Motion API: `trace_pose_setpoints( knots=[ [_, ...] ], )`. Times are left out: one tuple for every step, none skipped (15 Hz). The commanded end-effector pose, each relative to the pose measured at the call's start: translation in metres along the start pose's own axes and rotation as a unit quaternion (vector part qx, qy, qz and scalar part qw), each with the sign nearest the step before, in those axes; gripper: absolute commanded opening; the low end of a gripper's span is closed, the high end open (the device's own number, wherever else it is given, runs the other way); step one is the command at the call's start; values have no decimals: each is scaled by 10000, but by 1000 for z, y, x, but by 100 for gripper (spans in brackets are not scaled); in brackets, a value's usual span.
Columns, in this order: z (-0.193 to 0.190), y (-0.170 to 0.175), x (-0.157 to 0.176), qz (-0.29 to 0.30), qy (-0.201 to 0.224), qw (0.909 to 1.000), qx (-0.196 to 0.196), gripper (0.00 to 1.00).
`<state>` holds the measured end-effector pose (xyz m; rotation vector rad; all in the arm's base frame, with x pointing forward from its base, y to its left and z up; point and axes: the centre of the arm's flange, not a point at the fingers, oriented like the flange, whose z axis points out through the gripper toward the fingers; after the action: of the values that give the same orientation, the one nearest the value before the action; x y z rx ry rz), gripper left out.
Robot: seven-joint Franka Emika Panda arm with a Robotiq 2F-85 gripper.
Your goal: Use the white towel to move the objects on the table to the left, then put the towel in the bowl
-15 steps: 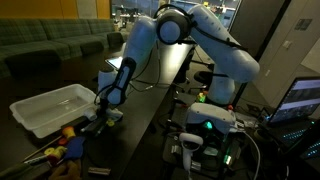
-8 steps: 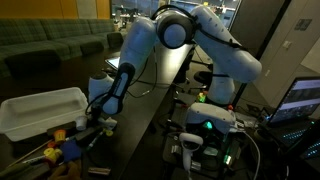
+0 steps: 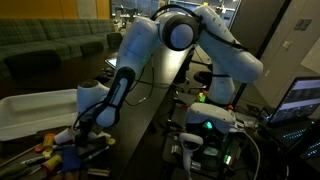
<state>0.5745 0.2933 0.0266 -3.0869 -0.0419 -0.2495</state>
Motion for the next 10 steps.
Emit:
trace_pose_setpoints(
  knots=[
    [-1, -53, -3, -99, -60, 9994, 316, 9],
    [-2, -66, -7, -157, -67, 9992, 375, 9],
    [-5, -76, -10, -218, -82, 9988, 442, 9],
    [-7, -84, -12, -267, -76, 9985, 472, 9],
    [-9, -89, -14, -316, -56, 9983, 485, 9],
    [-13, -91, -13, -340, -21, 9983, 478, 9],
    [-16, -90, -11, -357, 26, 9983, 456, 9],
    [-20, -89, -9, -380, 67, 9983, 428, 9],
    [-26, -85, -7, -383, 137, 9984, 389, 9],
    [-30, -81, -4, -383, 206, 9985, 334, 9]
  ],
)
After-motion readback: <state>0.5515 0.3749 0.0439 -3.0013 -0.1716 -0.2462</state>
